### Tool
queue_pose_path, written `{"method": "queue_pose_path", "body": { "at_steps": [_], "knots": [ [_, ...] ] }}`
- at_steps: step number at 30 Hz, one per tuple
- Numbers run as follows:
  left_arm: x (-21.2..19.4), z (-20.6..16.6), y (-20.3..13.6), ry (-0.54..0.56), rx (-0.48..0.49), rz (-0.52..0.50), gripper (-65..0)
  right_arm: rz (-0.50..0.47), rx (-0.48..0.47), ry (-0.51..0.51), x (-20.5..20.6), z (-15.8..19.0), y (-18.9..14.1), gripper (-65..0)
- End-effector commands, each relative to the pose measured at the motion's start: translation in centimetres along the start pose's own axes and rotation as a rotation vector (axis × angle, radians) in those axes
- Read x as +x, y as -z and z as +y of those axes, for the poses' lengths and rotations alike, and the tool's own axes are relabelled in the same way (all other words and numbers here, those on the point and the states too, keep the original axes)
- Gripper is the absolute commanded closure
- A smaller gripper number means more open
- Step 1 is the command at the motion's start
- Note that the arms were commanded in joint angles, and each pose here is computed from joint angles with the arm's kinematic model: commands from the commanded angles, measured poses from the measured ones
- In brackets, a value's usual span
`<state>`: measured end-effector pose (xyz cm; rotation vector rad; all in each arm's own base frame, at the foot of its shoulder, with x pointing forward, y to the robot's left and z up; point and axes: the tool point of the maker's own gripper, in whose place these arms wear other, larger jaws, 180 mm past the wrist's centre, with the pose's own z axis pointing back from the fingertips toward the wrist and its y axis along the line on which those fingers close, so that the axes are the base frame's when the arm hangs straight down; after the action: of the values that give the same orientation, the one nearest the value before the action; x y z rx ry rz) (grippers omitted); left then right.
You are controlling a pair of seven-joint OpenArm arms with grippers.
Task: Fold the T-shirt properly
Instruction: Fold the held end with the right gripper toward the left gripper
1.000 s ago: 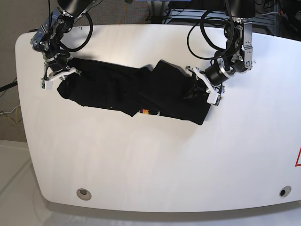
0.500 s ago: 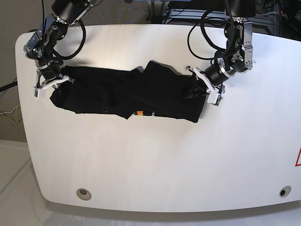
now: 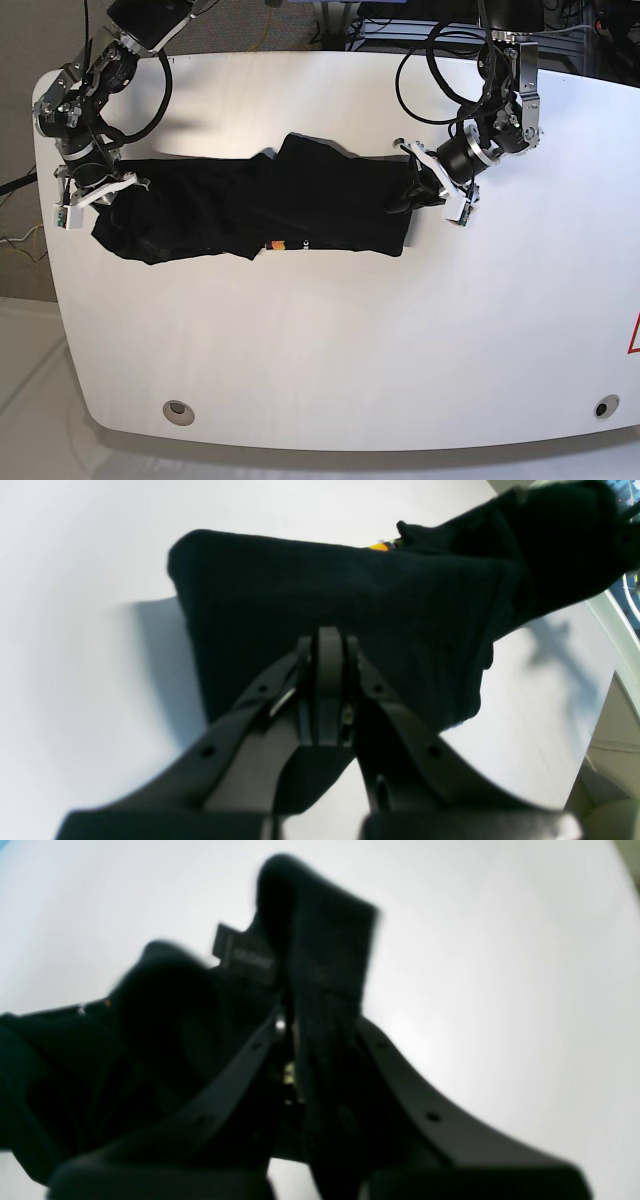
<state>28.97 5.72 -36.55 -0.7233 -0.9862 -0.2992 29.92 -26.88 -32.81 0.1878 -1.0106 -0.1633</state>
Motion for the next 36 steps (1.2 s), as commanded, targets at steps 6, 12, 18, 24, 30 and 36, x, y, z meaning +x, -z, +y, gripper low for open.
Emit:
{"method": "queue_pose_path", "body": {
  "at_steps": [6,12,18,24,30,36],
  "knots": [
    [1.3,-0.4,-0.3,0.006,-0.015,-0.051,0.0,-0.116,0.077,-0.137,4.2,4.2,-1.0,0.0],
    [1.2,-0.4,-0.3,0.004,-0.015,-0.049,0.0,-0.13,0.159,-0.212,5.0,7.9,-0.9,0.0],
    [1.2,-0.4,-0.4,0.005,-0.015,-0.048,0.0,-0.145,0.219,-0.223,5.1,10.7,-0.7,0.0],
    [1.1,0.0,-0.6,0.015,-0.009,-0.038,0.0,-0.139,0.273,-0.245,4.8,12.8,-0.5,0.0],
    [0.9,0.1,-0.7,0.014,-0.006,-0.033,0.0,-0.134,0.339,-0.251,4.3,15.3,-0.2,0.0],
    [0.9,0.1,-0.7,0.014,-0.006,-0.033,0.0,-0.129,0.395,-0.277,4.0,17.5,-0.2,0.0]
  ]
}}
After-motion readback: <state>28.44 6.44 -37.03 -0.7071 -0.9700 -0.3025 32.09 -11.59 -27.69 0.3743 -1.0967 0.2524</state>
